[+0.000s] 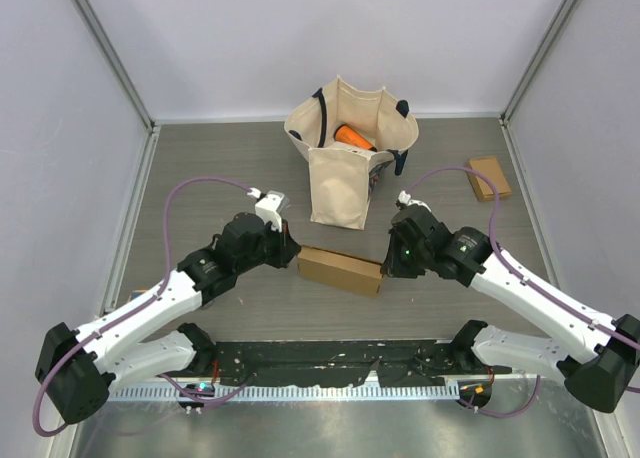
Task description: Fold the paper box
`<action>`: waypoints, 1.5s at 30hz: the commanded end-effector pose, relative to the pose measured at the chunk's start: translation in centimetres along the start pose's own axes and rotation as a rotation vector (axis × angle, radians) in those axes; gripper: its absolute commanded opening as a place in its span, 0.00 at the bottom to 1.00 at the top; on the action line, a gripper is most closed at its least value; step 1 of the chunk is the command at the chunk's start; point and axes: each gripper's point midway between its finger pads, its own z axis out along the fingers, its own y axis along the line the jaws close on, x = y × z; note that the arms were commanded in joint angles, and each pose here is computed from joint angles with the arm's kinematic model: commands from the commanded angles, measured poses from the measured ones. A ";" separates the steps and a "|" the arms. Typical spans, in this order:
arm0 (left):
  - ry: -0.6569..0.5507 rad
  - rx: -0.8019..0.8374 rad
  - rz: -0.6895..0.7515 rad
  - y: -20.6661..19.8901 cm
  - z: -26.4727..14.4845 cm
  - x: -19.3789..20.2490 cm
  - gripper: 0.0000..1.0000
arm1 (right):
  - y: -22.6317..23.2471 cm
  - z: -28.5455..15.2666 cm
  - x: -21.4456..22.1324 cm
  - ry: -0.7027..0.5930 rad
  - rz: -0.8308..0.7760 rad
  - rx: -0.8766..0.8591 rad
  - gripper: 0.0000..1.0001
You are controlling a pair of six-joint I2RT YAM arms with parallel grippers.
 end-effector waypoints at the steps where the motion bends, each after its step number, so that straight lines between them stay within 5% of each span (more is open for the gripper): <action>1: 0.030 0.000 -0.019 0.3 0.1 1.7 0.00 | -2.3 1.5 1.6 0.025 -0.112 0.058 0.01; 2: 0.030 0.000 -0.020 0.3 0.1 1.7 0.00 | -2.2 1.5 1.4 0.015 -0.127 0.048 0.01; 5: 0.025 0.000 -0.025 0.3 -0.1 1.8 0.00 | -0.7 0.4 0.8 -0.001 -0.126 -0.020 0.26; 6: 0.017 -0.025 -0.023 0.7 0.0 1.8 0.00 | -0.1 0.0 0.8 0.002 -0.113 -0.048 0.42; 9: 0.008 -0.033 -0.026 0.8 -0.1 1.6 0.00 | 2.1 -1.9 1.0 0.024 -0.101 -0.175 0.59; 15: 0.007 -0.028 -0.028 0.7 -0.2 1.7 0.00 | 5.4 -5.5 -3.6 -0.221 -0.359 -0.328 0.74; 18: 0.010 -0.031 -0.025 0.9 0.0 1.9 0.00 | 9.0 -5.0 -5.2 -0.346 -0.584 -0.343 0.76; 24: 0.008 -0.037 -0.026 1.0 0.1 1.9 0.00 | 12.8 -2.3 -4.8 -0.644 -1.043 -0.001 0.77; 33: -0.001 -0.036 -0.025 1.2 -0.3 2.2 0.00 | 12.0 2.6 -2.3 -0.576 -1.268 0.149 0.76; 38: 0.008 -0.001 -0.051 0.4 -0.1 2.2 0.00 | 10.8 4.1 -0.1 -0.579 -1.349 0.260 0.67; 45: 0.094 0.062 -0.083 -0.8 -1.2 2.5 0.38 | 9.2 6.0 2.3 -0.640 -1.379 0.387 0.56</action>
